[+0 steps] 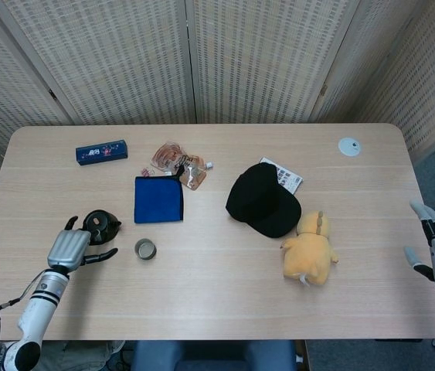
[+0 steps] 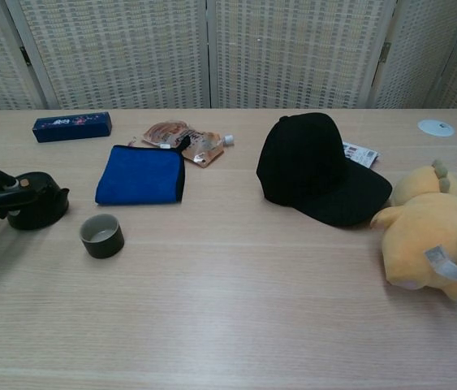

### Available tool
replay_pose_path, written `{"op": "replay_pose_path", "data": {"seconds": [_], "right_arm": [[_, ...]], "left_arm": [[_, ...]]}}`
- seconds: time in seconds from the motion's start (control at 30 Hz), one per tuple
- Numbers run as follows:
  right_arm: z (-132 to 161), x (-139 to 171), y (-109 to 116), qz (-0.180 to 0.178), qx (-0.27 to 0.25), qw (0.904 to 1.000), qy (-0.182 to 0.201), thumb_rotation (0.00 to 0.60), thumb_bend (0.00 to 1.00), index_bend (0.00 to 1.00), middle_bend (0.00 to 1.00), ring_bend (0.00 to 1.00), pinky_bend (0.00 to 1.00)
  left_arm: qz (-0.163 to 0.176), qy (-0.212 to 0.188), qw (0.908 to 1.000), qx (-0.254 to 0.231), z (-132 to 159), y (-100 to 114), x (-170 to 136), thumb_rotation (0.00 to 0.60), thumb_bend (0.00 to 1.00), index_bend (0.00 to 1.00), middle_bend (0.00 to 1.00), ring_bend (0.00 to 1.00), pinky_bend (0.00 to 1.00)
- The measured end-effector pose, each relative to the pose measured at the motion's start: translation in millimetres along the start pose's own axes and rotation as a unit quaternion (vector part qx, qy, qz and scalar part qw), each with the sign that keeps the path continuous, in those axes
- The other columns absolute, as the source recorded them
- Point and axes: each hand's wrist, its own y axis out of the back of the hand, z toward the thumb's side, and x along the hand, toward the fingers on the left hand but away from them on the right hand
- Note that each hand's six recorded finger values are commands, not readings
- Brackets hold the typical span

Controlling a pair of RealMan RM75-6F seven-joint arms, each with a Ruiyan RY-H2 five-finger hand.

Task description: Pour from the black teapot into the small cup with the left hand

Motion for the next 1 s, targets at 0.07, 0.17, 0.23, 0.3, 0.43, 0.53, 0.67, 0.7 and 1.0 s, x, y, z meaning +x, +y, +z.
{"op": "replay_pose_path", "data": {"seconds": [0.07, 0.17, 0.23, 0.3, 0.43, 0.53, 0.67, 0.7, 1.0], "right_arm": [[-1, 0, 0, 0.001, 0.000, 1.0000, -0.001, 0.600, 0.27, 0.14, 0.21, 0.08, 0.07], [-1, 1, -1, 0.003, 0.000, 1.0000, -0.002, 0.600, 0.27, 0.14, 0.21, 0.08, 0.07], [-2, 1, -2, 0.004, 0.000, 1.0000, -0.003, 0.600, 0.27, 0.14, 0.21, 0.08, 0.07], [-2, 2, -2, 0.005, 0.000, 1.0000, -0.004, 0.600, 0.27, 0.14, 0.21, 0.08, 0.07], [-3, 2, -2, 0.004, 0.000, 1.0000, -0.006, 0.600, 0.27, 0.14, 0.21, 0.08, 0.07], [-4, 3, -2, 0.005, 0.000, 1.0000, -0.007, 0.600, 0.27, 0.14, 0.21, 0.08, 0.07], [-5, 3, -3, 0.005, 0.000, 0.9999, -0.009, 0.600, 0.27, 0.14, 0.21, 0.08, 0.07], [-6, 3, -3, 0.005, 0.000, 0.9999, -0.009, 0.600, 0.27, 0.14, 0.21, 0.08, 0.07], [-7, 2, -4, 0.002, -0.001, 0.9999, -0.011, 0.600, 0.27, 0.14, 0.21, 0.08, 0.07]], "left_arm": [[-0.001, 0.000, 1.0000, -0.001, 0, -1, 0, 0.000, 0.06, 0.44, 0.44, 0.42, 0.00], [-0.003, -0.001, 1.0000, -0.004, 1, -3, -1, 0.000, 0.06, 0.44, 0.44, 0.42, 0.00], [-0.005, -0.002, 1.0000, -0.004, 2, -5, -1, 0.000, 0.06, 0.44, 0.44, 0.42, 0.00], [-0.009, -0.003, 0.9999, -0.004, 3, -8, -2, 0.000, 0.06, 0.45, 0.45, 0.42, 0.00], [-0.014, -0.005, 0.9999, -0.003, 4, -12, -2, 0.000, 0.06, 0.45, 0.45, 0.43, 0.00], [-0.016, -0.007, 0.9998, -0.003, 6, -14, -2, 0.000, 0.06, 0.46, 0.46, 0.43, 0.00], [-0.018, -0.009, 0.9998, -0.003, 6, -16, -2, 0.000, 0.06, 0.50, 0.52, 0.48, 0.00], [-0.019, -0.009, 0.9998, -0.004, 6, -16, -2, 0.000, 0.06, 0.52, 0.54, 0.50, 0.00], [-0.020, -0.010, 0.9997, -0.012, 6, -13, 1, 0.000, 0.06, 0.64, 0.70, 0.64, 0.00]]}}
